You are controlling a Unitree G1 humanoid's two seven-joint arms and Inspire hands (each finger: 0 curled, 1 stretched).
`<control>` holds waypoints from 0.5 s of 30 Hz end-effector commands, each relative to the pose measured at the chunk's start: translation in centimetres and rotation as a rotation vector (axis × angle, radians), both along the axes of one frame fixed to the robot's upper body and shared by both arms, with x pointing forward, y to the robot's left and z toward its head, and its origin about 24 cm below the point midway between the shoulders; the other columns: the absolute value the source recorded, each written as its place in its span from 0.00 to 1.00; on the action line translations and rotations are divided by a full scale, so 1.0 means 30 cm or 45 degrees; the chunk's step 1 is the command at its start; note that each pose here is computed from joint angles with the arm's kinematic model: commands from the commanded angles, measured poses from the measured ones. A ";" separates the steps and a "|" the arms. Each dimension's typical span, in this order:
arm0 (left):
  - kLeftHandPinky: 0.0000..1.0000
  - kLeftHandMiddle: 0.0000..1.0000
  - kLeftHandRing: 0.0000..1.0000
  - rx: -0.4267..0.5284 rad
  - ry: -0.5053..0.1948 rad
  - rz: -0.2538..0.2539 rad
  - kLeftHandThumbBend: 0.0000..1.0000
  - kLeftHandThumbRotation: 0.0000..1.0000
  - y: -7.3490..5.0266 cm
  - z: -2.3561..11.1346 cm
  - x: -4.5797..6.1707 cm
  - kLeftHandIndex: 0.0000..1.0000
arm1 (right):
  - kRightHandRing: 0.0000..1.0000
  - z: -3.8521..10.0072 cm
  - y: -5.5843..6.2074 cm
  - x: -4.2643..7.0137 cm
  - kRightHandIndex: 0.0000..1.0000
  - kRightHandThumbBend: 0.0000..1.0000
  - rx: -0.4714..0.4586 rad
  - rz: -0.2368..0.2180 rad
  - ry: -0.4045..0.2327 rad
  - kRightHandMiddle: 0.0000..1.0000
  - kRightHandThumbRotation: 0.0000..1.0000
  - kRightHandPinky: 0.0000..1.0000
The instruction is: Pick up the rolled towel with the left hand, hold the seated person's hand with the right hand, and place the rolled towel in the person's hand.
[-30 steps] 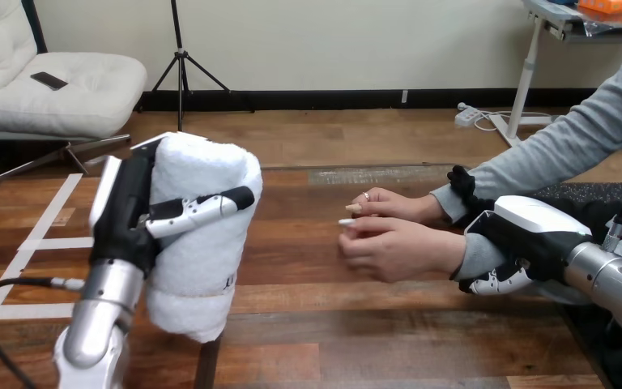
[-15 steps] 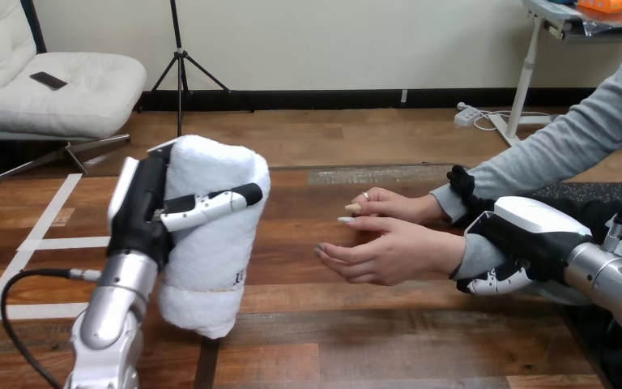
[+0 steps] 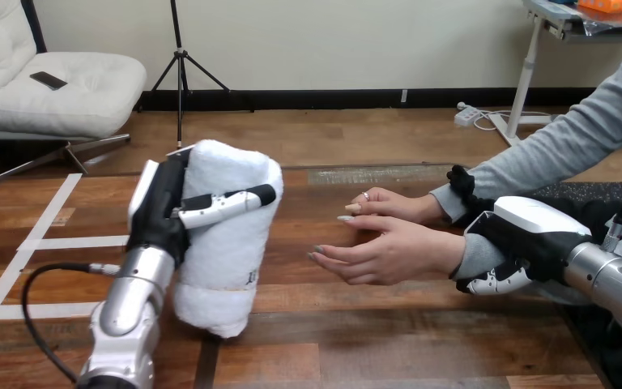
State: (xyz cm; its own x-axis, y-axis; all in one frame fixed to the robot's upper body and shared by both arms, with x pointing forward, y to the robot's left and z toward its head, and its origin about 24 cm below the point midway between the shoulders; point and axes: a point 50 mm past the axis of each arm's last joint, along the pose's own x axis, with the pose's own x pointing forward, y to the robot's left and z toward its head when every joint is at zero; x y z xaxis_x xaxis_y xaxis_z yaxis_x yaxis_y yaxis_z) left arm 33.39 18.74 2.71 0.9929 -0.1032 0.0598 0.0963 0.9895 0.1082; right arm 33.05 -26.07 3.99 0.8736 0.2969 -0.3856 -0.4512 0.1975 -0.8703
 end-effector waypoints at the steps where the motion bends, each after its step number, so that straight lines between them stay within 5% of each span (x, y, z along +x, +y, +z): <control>1: 0.34 0.41 0.37 0.053 -0.366 -0.023 0.60 0.00 -0.089 0.259 0.136 0.43 | 0.30 0.091 0.046 0.052 0.36 0.44 0.069 0.072 -0.133 0.36 0.21 0.26; 15: 0.36 0.43 0.40 0.209 -0.443 0.084 0.59 0.00 -0.132 0.263 0.138 0.43 | 0.30 0.087 0.048 0.049 0.36 0.44 0.091 0.073 -0.129 0.36 0.20 0.26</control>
State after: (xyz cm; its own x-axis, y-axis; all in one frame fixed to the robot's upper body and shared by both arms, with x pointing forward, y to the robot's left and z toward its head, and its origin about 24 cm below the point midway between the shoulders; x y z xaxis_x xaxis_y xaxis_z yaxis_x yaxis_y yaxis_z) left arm 34.06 17.46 2.79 0.9961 -0.0415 0.0775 0.0229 0.9735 0.2276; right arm 33.04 -25.97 4.03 0.8711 0.3070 -0.3833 -0.4524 0.1977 -0.8696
